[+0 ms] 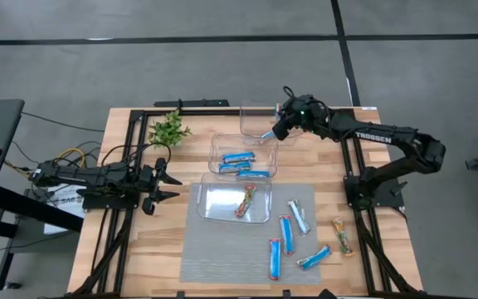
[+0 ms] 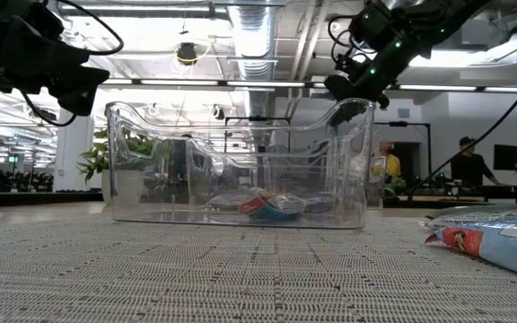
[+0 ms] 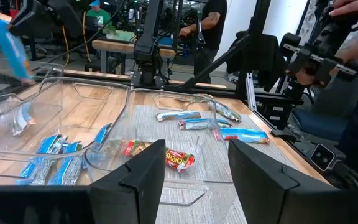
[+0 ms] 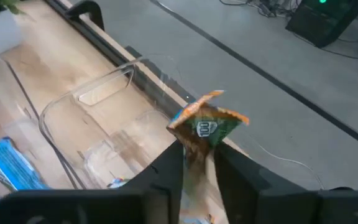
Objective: Pick and place Granola Bars by type
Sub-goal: Put the yellow granola bar into the top transparent bin
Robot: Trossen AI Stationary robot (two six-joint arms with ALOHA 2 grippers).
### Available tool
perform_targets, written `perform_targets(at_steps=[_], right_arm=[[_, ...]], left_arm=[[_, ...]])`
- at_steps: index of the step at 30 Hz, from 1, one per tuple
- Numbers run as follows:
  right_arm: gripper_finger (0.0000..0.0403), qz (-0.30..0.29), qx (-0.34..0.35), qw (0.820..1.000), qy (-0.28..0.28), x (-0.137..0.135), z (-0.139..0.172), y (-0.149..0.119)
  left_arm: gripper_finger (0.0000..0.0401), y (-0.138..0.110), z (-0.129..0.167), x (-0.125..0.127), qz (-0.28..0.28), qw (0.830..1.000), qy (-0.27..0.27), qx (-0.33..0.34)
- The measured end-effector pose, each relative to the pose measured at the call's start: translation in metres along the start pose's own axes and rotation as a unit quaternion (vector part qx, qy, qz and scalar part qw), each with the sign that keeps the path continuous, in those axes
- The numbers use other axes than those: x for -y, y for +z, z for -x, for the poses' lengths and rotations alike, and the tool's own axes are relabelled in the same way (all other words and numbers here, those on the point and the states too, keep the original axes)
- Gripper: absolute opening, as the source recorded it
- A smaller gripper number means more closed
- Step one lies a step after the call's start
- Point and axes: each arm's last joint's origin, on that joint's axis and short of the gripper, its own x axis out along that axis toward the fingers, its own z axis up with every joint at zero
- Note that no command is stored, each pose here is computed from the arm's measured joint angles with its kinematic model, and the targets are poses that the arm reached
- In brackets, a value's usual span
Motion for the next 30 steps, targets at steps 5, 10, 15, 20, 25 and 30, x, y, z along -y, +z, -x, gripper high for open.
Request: perform_targets(at_steps=[5, 10, 15, 20, 25, 30], right_arm=[[0.0139, -0.001, 0.0, 1.0, -0.001, 0.001, 0.0, 0.0], [0.0184, -0.008, -0.003, 1.0, -0.001, 0.001, 0.0, -0.001], [0.0209, -0.02, -0.01, 1.0, 0.003, -0.001, 0.001, -0.002], [0.0216, -0.055, -0.022, 0.998, 0.015, -0.005, 0.017, -0.003], [0.0217, -0.12, -0.031, 0.992, 0.035, -0.009, 0.049, -0.004], [0.0217, -0.201, -0.043, 0.975, 0.085, -0.015, 0.08, -0.007]], left_arm=[[0.0168, 0.0, 0.0, 0.0, -0.002, 1.0, 0.0, 0.0], [0.0168, 0.0, 0.0, 0.0, -0.001, 1.0, 0.0, 0.0], [0.0168, 0.0, 0.0, 0.0, -0.001, 1.0, 0.0, 0.0], [0.0168, 0.0, 0.0, 0.0, -0.002, 1.0, 0.0, 0.0], [0.0168, 0.0, 0.0, 0.0, -0.003, 1.0, 0.0, 0.0], [0.0168, 0.0, 0.0, 0.0, -0.001, 1.0, 0.0, 0.0]])
